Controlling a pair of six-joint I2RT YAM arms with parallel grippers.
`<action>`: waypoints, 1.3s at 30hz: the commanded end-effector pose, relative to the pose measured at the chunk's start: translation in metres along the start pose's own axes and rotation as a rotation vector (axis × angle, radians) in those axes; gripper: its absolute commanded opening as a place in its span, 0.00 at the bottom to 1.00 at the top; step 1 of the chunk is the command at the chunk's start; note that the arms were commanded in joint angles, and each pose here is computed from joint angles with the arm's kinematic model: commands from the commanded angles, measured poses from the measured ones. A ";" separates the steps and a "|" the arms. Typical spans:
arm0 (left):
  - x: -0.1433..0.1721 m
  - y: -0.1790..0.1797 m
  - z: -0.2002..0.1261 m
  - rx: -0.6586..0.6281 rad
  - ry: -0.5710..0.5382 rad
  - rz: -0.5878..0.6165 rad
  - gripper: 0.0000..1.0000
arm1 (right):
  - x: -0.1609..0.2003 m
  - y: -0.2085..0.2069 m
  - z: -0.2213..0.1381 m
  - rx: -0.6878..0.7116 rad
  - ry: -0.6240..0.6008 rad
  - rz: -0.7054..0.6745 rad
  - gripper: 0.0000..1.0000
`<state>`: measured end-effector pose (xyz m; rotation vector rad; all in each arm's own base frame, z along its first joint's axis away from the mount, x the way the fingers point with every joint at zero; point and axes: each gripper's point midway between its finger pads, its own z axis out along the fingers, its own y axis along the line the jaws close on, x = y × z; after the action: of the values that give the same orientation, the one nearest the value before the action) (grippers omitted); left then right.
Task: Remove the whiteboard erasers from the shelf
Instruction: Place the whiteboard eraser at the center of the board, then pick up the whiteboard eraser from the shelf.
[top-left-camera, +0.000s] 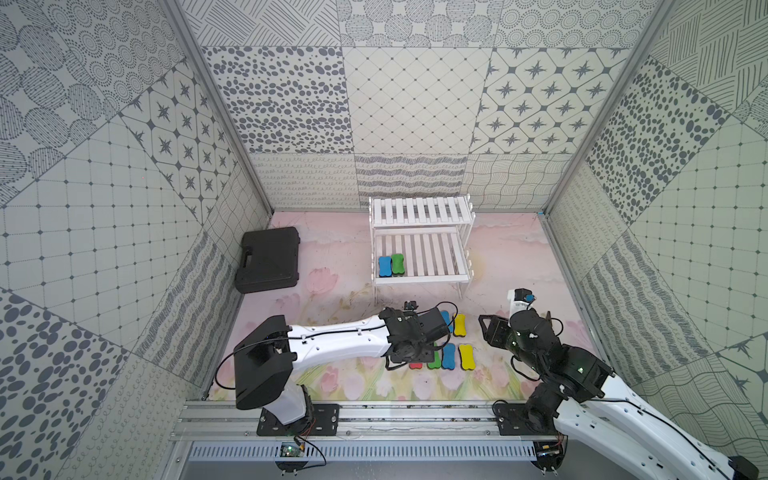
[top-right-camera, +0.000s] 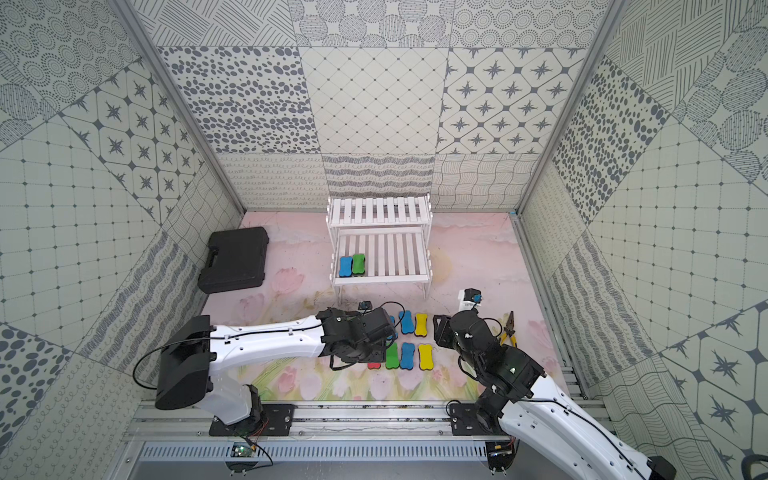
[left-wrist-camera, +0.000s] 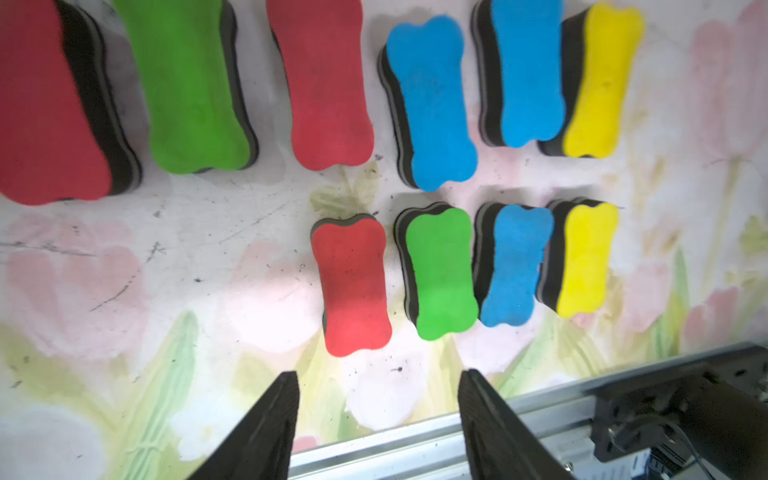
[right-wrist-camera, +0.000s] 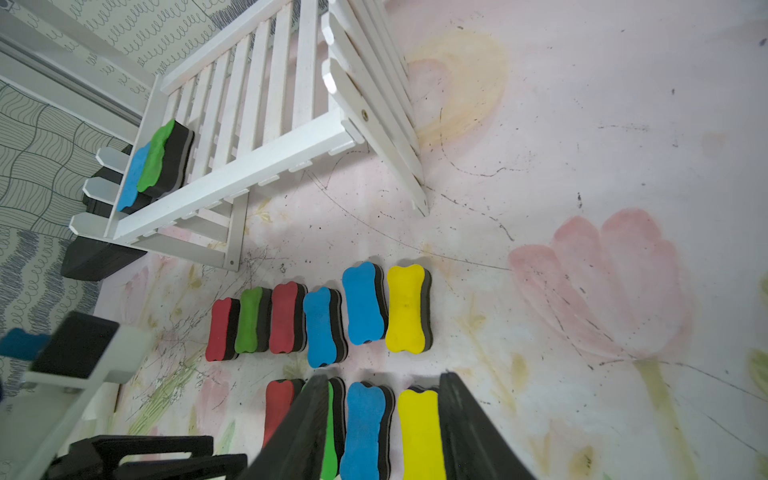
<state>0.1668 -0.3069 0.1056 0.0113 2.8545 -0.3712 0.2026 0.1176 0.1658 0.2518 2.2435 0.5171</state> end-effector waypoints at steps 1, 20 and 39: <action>-0.038 0.024 -0.045 -0.070 -0.136 0.102 0.68 | -0.011 0.008 -0.006 -0.033 -0.031 0.017 0.47; -0.204 -0.009 -0.070 -0.028 -0.429 0.178 0.63 | -0.002 0.006 0.007 -0.012 -0.002 0.013 0.47; -0.244 0.012 -0.037 -0.123 -0.530 0.130 0.68 | -0.005 0.003 0.011 0.016 -0.006 -0.002 0.47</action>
<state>0.3781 -0.2877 0.1943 0.1008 2.4122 -0.2005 0.2071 0.1202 0.1545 0.2559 2.2886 0.4826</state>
